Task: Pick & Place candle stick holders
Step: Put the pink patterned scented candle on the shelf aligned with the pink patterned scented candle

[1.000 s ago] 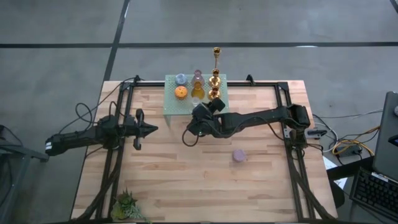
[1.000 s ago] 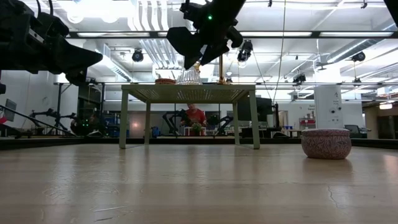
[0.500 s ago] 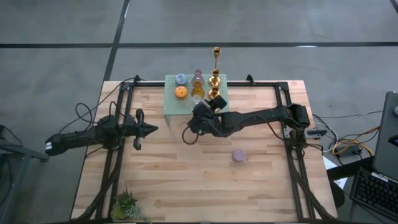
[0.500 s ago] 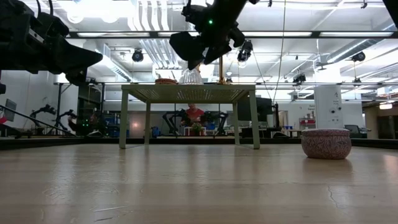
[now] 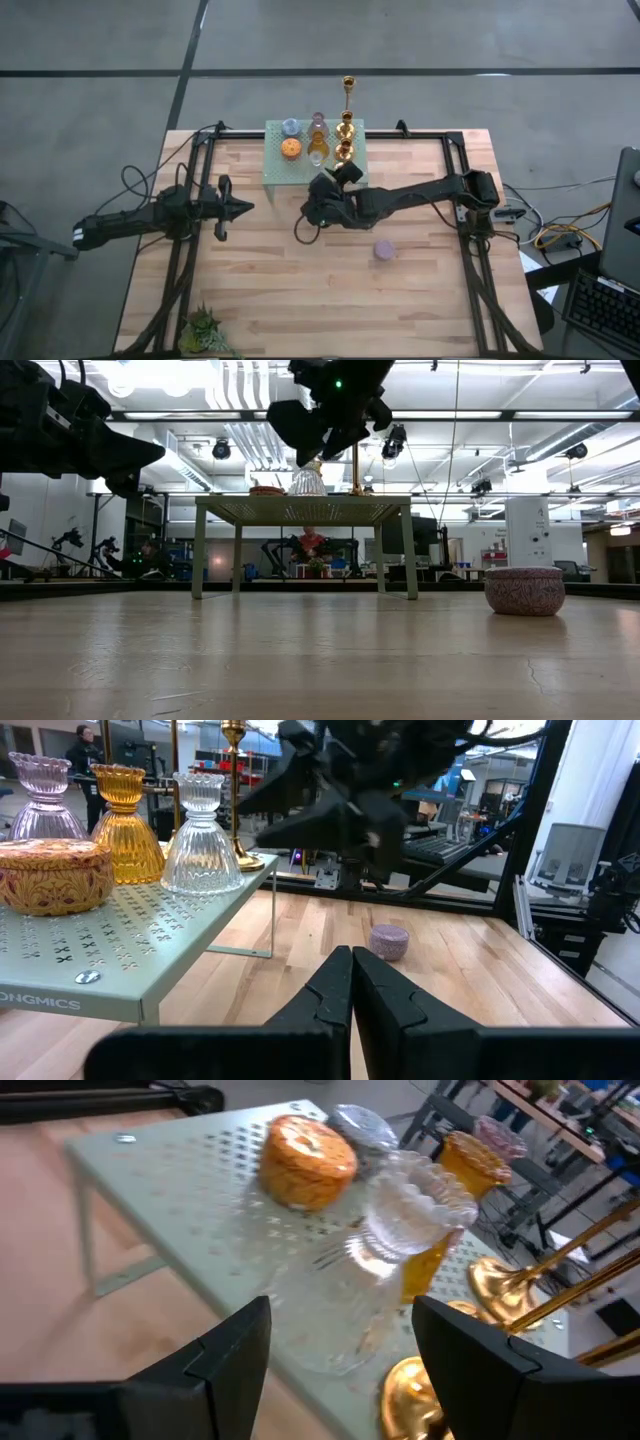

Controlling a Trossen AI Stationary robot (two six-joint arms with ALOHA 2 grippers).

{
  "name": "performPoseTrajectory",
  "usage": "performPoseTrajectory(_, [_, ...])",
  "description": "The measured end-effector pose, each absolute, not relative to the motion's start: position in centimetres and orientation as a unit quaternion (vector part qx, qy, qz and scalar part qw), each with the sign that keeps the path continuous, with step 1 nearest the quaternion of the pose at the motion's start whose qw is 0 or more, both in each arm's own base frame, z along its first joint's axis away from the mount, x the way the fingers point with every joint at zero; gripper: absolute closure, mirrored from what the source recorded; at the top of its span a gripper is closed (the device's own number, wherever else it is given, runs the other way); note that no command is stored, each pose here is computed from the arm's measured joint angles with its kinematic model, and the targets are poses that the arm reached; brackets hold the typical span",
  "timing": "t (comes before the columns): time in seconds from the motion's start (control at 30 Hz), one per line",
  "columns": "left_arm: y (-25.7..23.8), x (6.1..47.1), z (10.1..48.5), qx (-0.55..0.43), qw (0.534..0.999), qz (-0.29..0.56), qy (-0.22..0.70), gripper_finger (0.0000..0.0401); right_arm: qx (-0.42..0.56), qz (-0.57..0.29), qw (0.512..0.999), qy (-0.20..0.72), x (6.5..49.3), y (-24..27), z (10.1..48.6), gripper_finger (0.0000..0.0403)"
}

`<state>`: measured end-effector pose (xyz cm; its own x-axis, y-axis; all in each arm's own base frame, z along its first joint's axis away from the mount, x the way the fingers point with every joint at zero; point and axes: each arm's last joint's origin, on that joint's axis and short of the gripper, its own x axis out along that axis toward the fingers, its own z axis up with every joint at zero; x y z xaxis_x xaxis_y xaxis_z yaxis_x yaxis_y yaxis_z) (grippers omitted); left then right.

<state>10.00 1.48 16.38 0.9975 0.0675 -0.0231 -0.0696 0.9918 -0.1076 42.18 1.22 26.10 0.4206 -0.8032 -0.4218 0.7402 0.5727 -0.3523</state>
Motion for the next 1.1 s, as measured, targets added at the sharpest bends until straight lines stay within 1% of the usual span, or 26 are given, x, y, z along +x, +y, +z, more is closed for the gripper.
performPoseTrajectory(0.1, [1.5,10.0,16.4,-0.054,0.998,0.034,0.01,0.0387,-0.055,-0.44,0.851,0.282,42.2,2.5,26.1,0.0165])
performPoseTrajectory(0.23, [1.5,10.0,16.4,-0.054,0.998,0.034,0.01,0.0387,-0.041,-0.383,0.874,0.295,41.9,4.7,26.4,0.0173])
performPoseTrajectory(0.37, [1.5,10.0,16.4,-0.054,0.998,0.034,0.01,0.0387,-0.025,-0.335,0.888,0.315,41.3,6.7,26.6,0.0194])
performPoseTrajectory(0.47, [1.5,10.0,16.4,-0.054,0.998,0.034,0.01,0.0387,-0.018,-0.323,0.884,0.337,40.7,7.6,26.3,0.0233])
performPoseTrajectory(0.57, [1.5,10.0,16.4,-0.054,0.998,0.034,0.01,0.0387,-0.017,-0.318,0.876,0.361,39.9,8.2,26.1,0.0295])
performPoseTrajectory(0.67, [1.5,10.0,16.4,-0.054,0.998,0.035,0.01,0.0387,-0.023,-0.301,0.873,0.383,39.1,9.0,26.0,0.0367])
performPoseTrajectory(0.7, [1.5,10.0,16.4,-0.054,0.998,0.034,0.01,0.0387,-0.028,-0.283,0.873,0.396,38.7,9.4,26.2,0.038])
performPoseTrajectory(0.8, [1.5,10.0,16.4,-0.054,0.998,0.034,0.01,0.0387,-0.013,-0.213,0.867,0.45,37.6,10.0,26.7,0.0389])
performPoseTrajectory(0.9, [1.5,10.0,16.4,-0.054,0.998,0.034,0.01,0.0387,0.015,-0.139,0.849,0.51,36.4,10.5,27.0,0.0394])
performPoseTrajectory(1.0, [1.5,10.0,16.4,-0.054,0.998,0.035,0.01,0.0387,0.026,-0.112,0.822,0.557,35.1,11.2,27.1,0.0394])
performPoseTrajectory(1.1, [1.5,10.0,16.4,-0.054,0.998,0.035,0.01,0.0387,0.013,-0.12,0.79,0.602,33.4,11.7,27.1,0.0394])
